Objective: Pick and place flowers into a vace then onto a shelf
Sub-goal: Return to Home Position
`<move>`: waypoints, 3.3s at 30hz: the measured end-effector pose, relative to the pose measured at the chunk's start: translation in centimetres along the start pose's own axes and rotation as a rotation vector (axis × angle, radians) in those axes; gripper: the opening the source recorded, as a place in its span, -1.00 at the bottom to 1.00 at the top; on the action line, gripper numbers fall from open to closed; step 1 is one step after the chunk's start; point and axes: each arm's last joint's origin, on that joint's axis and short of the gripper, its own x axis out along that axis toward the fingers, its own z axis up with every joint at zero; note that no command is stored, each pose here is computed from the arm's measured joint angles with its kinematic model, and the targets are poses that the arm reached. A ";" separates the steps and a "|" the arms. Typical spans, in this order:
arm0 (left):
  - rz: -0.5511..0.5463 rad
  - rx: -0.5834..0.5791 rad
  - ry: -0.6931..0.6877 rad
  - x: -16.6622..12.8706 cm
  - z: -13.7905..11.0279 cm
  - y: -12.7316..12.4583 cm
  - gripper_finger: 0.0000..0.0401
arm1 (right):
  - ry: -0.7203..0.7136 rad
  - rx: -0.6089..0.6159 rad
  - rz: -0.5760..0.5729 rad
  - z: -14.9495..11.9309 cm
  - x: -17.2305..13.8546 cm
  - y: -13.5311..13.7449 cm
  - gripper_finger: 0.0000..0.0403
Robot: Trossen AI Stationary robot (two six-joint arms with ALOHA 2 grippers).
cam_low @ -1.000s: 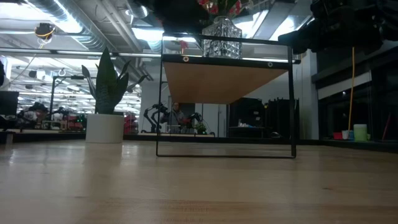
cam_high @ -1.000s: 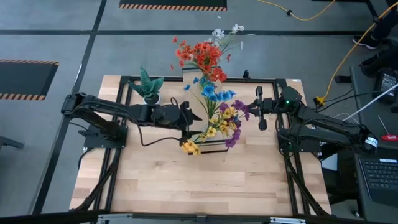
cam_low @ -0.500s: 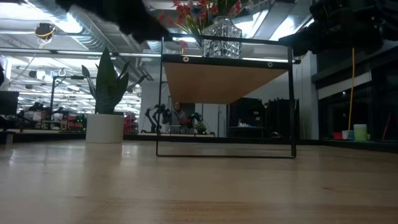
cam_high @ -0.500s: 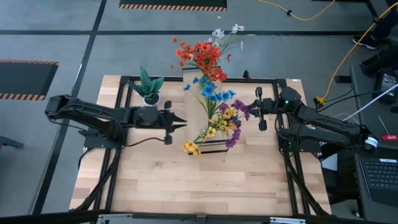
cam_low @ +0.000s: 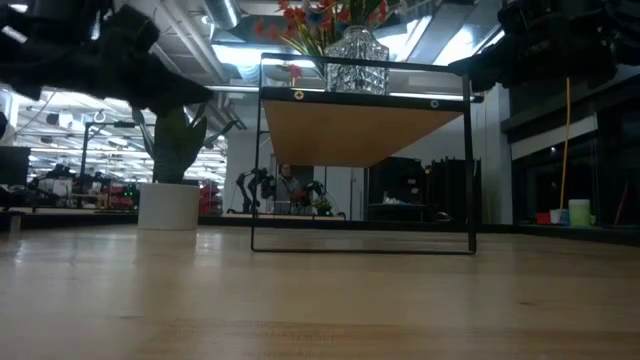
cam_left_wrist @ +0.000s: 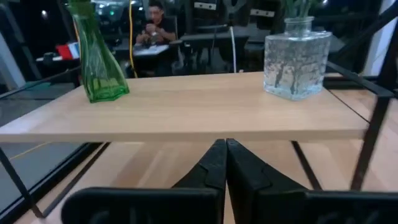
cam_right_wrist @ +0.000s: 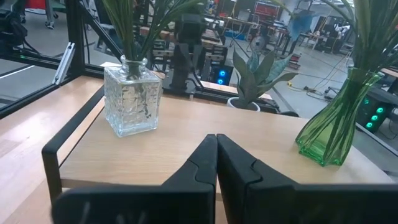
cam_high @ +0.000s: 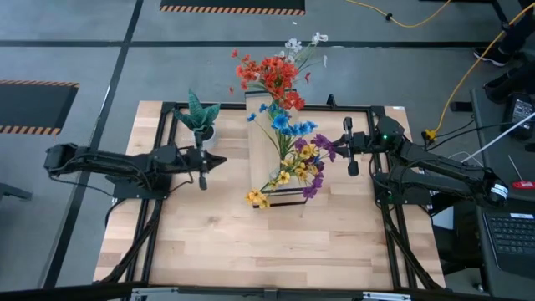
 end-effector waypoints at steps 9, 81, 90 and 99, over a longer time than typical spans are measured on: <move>0.032 0.008 -0.028 -2.1 -2.1 0.8 -0.99 | -0.003 -0.002 -0.014 0.0 -0.1 -0.2 -0.94; 0.188 0.052 -0.097 -5.2 -1.8 2.3 -0.96 | -0.223 0.404 0.185 -5.1 -3.4 5.6 -0.86; 0.188 0.052 -0.097 -5.2 -1.8 2.3 -0.95 | -0.149 0.502 0.193 -5.8 -3.2 5.8 -0.86; 0.188 0.052 -0.098 -5.2 -1.8 2.3 -0.97 | -0.101 0.356 0.124 -6.0 -3.1 8.3 -0.86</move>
